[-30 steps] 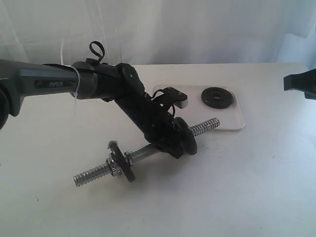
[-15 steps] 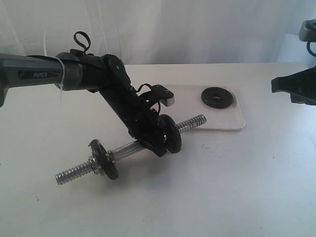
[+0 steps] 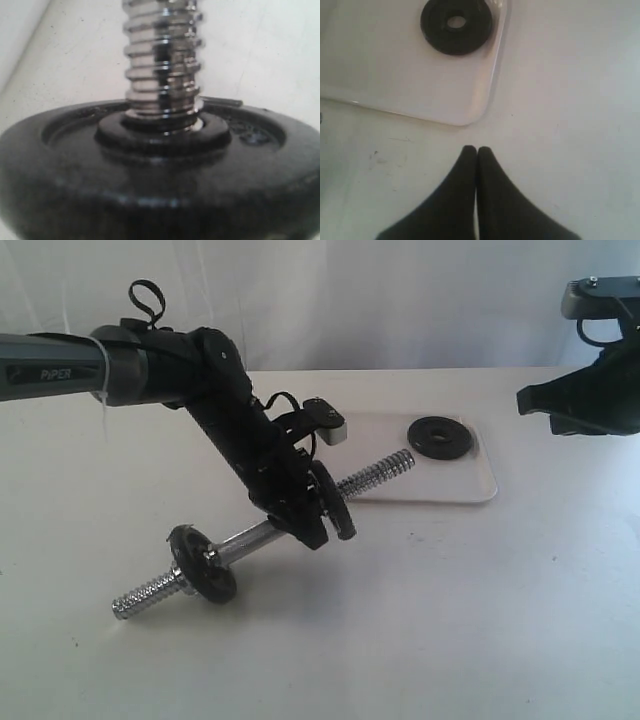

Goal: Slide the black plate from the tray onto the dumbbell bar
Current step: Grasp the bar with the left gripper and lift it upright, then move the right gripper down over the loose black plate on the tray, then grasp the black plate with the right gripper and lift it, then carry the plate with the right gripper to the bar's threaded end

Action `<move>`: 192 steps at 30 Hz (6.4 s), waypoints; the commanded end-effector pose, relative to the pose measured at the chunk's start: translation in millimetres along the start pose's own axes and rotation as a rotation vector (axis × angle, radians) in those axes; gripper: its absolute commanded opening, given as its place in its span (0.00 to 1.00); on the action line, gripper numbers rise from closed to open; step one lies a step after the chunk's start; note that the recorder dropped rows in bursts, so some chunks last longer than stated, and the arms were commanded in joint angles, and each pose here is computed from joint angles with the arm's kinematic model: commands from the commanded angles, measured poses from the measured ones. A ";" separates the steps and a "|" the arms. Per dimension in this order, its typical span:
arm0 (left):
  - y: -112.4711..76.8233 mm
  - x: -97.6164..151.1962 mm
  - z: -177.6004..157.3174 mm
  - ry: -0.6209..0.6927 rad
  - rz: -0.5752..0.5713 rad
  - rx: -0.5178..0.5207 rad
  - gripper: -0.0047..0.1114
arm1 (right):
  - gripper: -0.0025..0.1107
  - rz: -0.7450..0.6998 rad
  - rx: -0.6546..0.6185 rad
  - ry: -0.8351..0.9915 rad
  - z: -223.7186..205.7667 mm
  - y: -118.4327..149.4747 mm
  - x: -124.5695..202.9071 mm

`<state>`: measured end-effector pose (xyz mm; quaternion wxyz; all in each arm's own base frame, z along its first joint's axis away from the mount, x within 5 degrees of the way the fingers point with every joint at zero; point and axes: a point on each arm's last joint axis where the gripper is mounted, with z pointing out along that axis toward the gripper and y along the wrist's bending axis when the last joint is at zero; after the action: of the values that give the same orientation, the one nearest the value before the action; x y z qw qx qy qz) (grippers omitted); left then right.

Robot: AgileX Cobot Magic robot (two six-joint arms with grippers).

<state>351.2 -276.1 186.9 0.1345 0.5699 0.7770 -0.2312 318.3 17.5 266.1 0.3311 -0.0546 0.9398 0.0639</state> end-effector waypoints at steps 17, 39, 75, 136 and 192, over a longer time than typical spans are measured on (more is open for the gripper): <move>-20.5 9.0 -43.8 -0.150 0.119 0.043 0.04 | 0.02 -0.132 -0.108 0.047 69.8 -4.7 -59.5; -17.8 6.4 -44.1 -0.176 0.106 0.012 0.04 | 0.87 -0.185 -0.137 0.122 161.7 3.3 -91.0; -17.7 6.0 -44.2 -0.181 0.110 0.010 0.04 | 0.87 -0.371 -0.110 0.270 247.9 16.2 -63.1; -17.4 5.8 -44.2 -0.182 0.107 0.007 0.04 | 0.02 -0.194 -0.320 0.292 230.6 15.3 -66.7; -13.5 0.7 -45.3 -0.238 0.079 -0.036 0.04 | 0.02 0.527 -0.942 0.157 109.4 -12.7 -6.6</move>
<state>345.5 -251.2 189.4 0.1967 0.5930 0.7444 -0.2357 394.6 15.7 171.5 0.1614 0.0376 0.8358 0.5234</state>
